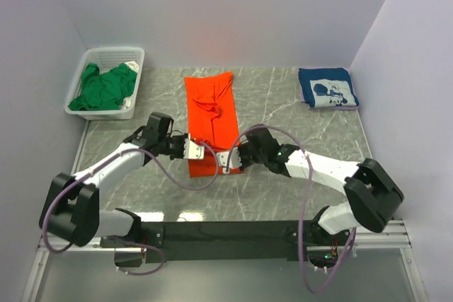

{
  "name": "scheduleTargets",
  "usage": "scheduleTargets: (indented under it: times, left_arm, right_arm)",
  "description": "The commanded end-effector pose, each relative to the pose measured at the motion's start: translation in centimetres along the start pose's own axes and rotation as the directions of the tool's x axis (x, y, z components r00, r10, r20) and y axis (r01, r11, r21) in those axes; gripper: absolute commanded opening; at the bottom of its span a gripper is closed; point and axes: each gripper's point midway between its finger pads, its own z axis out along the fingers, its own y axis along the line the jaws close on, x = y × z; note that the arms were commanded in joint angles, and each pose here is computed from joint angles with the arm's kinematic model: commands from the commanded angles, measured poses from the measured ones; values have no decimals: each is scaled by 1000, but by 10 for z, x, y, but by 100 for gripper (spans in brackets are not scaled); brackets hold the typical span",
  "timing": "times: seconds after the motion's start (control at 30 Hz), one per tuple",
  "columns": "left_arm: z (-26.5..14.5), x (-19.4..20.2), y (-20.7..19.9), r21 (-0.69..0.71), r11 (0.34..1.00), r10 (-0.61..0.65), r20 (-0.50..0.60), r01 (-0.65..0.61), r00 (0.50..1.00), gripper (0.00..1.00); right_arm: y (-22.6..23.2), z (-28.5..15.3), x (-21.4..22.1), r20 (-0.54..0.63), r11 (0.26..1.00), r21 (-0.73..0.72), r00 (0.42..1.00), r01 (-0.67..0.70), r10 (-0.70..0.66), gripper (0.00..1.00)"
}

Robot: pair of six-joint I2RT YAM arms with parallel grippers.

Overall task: Fold and stack the t-shirts
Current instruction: Fold the tshirt

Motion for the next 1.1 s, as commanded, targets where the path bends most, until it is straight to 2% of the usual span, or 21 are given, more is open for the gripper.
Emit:
scheduleTargets:
  times: [0.0,0.3,0.37,0.53,0.6,0.63,0.67,0.73,0.77,0.83,0.87,1.0,1.07]
  left_arm:
    - [-4,-15,50,-82,983,169,69,-163,983,2]
    - [14,11,91,-82,971,230,61,-224,971,2]
    - [20,20,97,-79,972,225,54,-220,973,2]
    - [31,40,108,-77,970,235,33,-232,971,3]
    - [32,45,118,-81,973,217,20,-214,976,7]
    - [37,53,118,-72,980,187,16,-186,982,16]
    - [38,56,121,-75,981,180,9,-178,984,20]
    - [40,62,130,-92,982,163,-13,-163,987,27]
    - [37,61,138,-113,981,156,-15,-157,988,36]
    - [32,58,147,-134,984,115,-11,-116,993,44]
    - [27,58,151,-147,985,91,-12,-92,996,51]
    - [2,48,153,-181,983,-32,12,33,999,53]
    - [-13,36,135,-160,984,-71,29,75,997,53]
  right_arm:
    - [-47,8,1,31,994,85,997,68,-70,0]
    - [-89,37,35,-7,995,90,999,35,-34,0]
    - [-107,40,41,-10,991,127,999,36,-35,0]
    - [-117,59,55,-28,992,124,999,19,-16,0]
    - [-115,69,62,-42,993,118,999,6,-1,0]
    - [-119,71,66,-61,991,136,998,-4,12,1]
    - [-125,73,67,-65,987,162,998,-7,18,13]
    - [-132,74,71,-76,982,187,996,-26,41,28]
    - [-137,70,72,-87,977,210,995,-35,55,42]
    - [-142,62,72,-95,969,243,994,-35,60,54]
    - [-152,50,67,-91,959,281,994,-35,63,55]
    - [-154,14,55,-65,952,291,991,-92,116,55]
    - [-130,5,50,-52,967,211,987,-139,153,52]
